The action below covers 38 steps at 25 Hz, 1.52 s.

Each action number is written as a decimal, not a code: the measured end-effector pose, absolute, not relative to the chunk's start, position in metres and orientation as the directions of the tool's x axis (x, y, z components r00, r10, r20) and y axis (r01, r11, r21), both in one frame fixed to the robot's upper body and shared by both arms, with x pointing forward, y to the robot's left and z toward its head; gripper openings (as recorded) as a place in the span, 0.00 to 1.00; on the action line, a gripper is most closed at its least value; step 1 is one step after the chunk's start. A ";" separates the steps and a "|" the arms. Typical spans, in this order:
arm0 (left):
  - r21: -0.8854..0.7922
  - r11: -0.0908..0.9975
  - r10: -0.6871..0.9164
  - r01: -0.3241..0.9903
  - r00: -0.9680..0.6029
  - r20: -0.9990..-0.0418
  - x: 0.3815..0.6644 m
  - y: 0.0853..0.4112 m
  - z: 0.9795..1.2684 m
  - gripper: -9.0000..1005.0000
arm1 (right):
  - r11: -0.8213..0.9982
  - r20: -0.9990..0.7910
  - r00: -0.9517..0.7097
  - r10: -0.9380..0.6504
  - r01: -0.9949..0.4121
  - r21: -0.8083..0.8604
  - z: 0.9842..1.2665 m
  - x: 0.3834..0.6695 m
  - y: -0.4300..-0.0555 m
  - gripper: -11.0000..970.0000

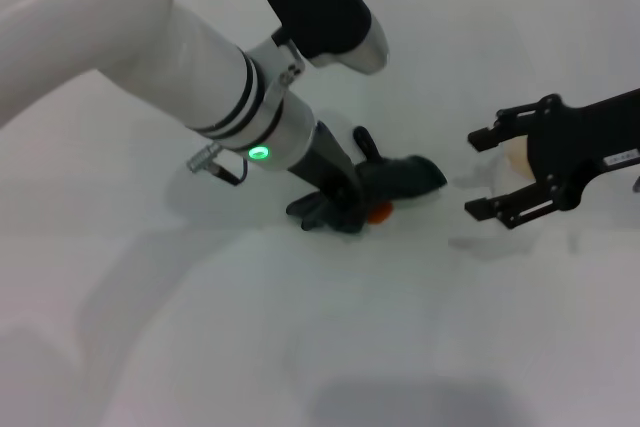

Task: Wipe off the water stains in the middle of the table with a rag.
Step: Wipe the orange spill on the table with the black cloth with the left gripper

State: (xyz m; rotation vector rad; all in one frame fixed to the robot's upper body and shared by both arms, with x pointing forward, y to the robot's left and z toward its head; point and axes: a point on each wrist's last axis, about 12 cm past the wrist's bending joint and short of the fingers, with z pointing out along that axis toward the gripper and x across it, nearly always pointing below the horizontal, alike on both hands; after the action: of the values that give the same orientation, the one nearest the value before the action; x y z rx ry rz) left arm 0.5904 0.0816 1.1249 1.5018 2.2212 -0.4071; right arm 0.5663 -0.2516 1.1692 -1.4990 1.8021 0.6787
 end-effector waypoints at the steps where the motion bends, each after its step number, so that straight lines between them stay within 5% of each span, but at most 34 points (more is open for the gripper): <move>1: -0.012 0.364 0.805 0.931 -0.321 -0.500 0.588 0.081 1.124 0.12 | 0.211 -0.780 -0.104 -0.618 -0.977 -0.037 1.170 0.567 -0.255 0.87; 12: -0.059 0.295 0.821 0.954 -0.285 -0.495 0.568 0.083 1.121 0.12 | 0.285 -0.789 -0.141 -0.598 -0.957 -0.045 1.171 0.565 -0.276 0.87; 25: 0.054 0.449 0.787 0.892 -0.366 -0.497 0.599 0.106 1.106 0.12 | 0.267 -0.789 -0.143 -0.597 -0.963 -0.027 1.167 0.561 -0.271 0.87; 38: 0.017 0.237 0.834 0.971 -0.194 -0.516 0.554 0.063 1.108 0.12 | 0.265 -0.789 -0.142 -0.598 -0.964 -0.028 1.167 0.561 -0.271 0.87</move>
State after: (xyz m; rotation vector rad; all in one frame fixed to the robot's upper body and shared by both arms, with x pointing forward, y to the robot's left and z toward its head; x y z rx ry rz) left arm 0.5543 0.0631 1.1080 1.6543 2.0963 -0.4404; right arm 0.5611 -0.2705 1.1674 -1.4183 1.8349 0.6619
